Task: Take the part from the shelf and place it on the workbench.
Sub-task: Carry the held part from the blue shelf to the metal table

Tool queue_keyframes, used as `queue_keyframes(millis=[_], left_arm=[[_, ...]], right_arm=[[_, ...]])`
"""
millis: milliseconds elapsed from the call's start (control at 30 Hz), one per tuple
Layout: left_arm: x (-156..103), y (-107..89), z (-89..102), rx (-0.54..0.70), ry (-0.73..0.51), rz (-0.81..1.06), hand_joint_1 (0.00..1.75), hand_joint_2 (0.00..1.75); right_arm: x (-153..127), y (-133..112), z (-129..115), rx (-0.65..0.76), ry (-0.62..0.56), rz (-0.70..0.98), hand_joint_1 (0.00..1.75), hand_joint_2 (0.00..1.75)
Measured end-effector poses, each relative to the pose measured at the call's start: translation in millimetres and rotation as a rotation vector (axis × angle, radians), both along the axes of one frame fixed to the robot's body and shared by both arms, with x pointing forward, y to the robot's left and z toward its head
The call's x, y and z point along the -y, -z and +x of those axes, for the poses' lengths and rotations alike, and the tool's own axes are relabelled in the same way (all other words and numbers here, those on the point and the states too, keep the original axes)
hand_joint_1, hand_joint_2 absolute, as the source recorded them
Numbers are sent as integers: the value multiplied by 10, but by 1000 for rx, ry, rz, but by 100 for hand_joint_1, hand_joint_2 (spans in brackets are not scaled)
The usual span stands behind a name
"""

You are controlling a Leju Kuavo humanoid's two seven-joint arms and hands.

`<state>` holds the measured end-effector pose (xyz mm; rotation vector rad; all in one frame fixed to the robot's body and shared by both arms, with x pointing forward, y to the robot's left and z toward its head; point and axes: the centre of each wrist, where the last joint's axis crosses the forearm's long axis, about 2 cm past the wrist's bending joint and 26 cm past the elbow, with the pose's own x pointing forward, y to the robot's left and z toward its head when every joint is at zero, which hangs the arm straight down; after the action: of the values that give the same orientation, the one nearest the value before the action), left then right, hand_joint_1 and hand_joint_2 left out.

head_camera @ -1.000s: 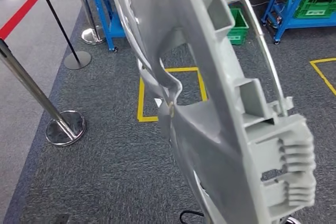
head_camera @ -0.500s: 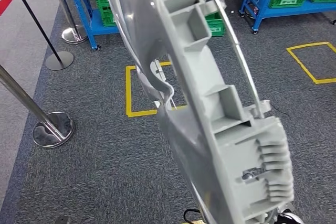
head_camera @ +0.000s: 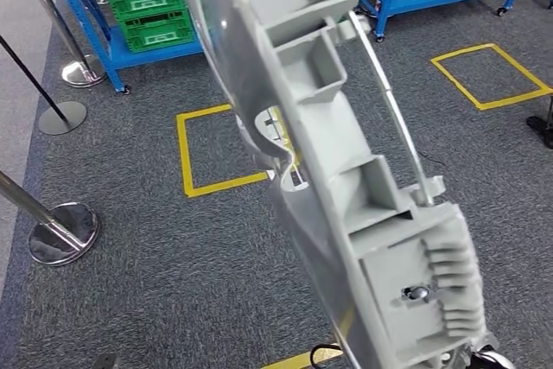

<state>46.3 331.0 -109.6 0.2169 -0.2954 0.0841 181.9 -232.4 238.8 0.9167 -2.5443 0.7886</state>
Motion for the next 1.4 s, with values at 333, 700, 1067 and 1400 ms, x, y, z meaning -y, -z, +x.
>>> queue_keyframes(millis=[333, 700, 1067, 1400], left_arm=[[-42, -2, -11, 3, 3, 9, 0, 0], [-100, -6, -17, 11, 12, 18, 0, 0], [-134, -15, 31, 31, 17, 24, 0, 0], [-160, -14, 0, 31, -10, 35, 0, 0]], right_arm=[[114, -56, 58, -6, -26, 29, 175, 175], [263, -215, 87, 49, 30, 92, 175, 175], [239, -293, 66, 86, 45, 113, 175, 175], [71, -247, -31, 72, 45, 113, 175, 175]])
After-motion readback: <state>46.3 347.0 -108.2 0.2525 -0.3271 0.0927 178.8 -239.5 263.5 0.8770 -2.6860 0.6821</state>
